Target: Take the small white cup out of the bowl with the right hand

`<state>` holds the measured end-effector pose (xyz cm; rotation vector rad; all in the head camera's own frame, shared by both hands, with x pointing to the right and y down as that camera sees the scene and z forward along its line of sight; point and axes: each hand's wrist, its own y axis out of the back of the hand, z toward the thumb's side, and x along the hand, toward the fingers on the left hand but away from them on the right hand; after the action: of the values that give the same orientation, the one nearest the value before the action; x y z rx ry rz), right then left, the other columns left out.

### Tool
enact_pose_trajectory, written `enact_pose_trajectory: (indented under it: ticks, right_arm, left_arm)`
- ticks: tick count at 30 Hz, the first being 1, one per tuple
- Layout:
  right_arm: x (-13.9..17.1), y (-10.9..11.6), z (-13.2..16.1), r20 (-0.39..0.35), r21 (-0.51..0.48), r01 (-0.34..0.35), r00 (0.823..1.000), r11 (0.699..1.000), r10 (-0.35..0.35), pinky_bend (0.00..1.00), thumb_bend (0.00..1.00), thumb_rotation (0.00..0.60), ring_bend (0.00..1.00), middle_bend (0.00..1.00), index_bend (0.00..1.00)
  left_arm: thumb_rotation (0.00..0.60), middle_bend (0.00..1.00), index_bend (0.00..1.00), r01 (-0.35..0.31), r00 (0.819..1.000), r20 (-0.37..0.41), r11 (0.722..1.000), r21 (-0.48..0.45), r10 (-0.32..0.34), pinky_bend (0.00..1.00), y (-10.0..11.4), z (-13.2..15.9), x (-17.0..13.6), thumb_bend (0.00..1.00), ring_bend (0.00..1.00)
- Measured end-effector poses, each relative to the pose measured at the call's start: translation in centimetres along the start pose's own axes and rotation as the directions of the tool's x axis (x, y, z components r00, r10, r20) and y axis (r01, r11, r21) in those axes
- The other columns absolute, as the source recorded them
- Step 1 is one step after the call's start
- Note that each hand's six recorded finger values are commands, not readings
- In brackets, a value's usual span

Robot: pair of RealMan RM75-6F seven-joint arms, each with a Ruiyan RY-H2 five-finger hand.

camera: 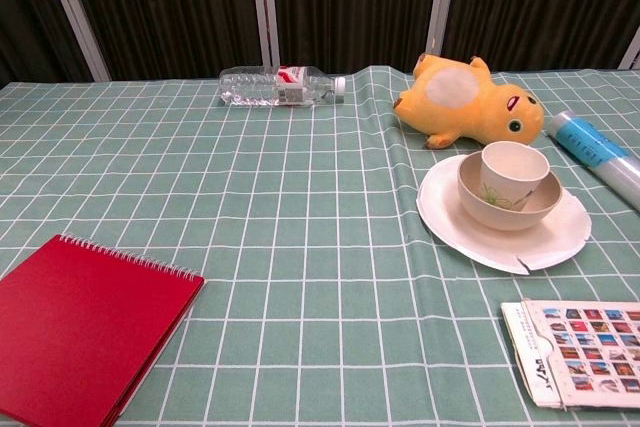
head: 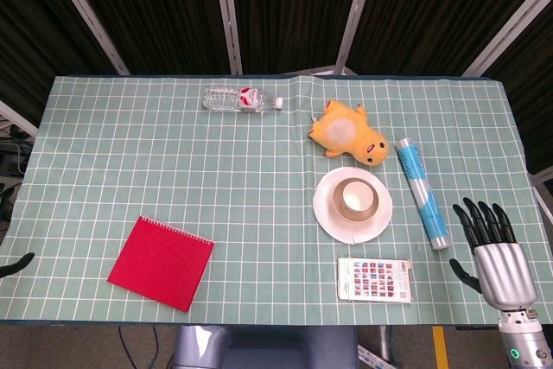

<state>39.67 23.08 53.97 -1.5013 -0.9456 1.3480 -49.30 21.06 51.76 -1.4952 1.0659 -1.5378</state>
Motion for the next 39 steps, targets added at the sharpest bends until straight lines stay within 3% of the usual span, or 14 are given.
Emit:
enact_pose_trajectory:
  ticks: [15,21,25,32,39]
  right_arm:
    - [-0.2,-0.1,0.5,-0.014,0.000,0.001,1.000,1.000,-0.001,0.00,0.13,0.600,0.00,0.00,0.00]
    - [-1.1,-0.5,2.0,-0.049,-0.017,-0.004,0.999,1.000,0.004,0.00,0.14,0.600,0.00,0.00,0.01]
    - [-3.1,-1.0,4.4,-0.106,-0.031,0.005,0.994,1.000,-0.008,0.00,0.14,0.600,0.00,0.00,0.24]
    - [-7.2,-2.9,8.4,-0.132,-0.042,-0.003,0.991,0.999,-0.003,0.00,0.18,0.600,0.00,0.02,0.36]
    - [-9.6,-5.4,10.4,-0.115,-0.061,-0.074,0.991,0.995,0.066,0.00,0.20,0.600,0.00,0.06,0.43]
  left_arm:
    - [0.600,0.00,0.00,-0.004,1.000,-0.007,1.000,-0.010,0.004,0.00,0.1,-0.3,0.2,0.00,0.00]
    - [0.600,0.00,0.00,-0.004,1.000,-0.011,1.000,-0.013,0.003,0.00,0.1,-0.5,0.2,0.00,0.00]
    - [0.600,0.00,0.00,-0.015,1.000,-0.016,1.000,-0.020,0.015,0.00,0.5,-0.6,0.2,0.00,0.00]
    - [0.600,0.00,0.00,-0.011,1.000,-0.011,1.000,-0.021,0.011,0.00,0.4,-0.6,0.1,0.00,0.00]
    - [0.600,0.00,0.00,-0.012,1.000,-0.009,1.000,-0.028,0.011,0.00,0.5,-0.6,0.1,0.00,0.00]
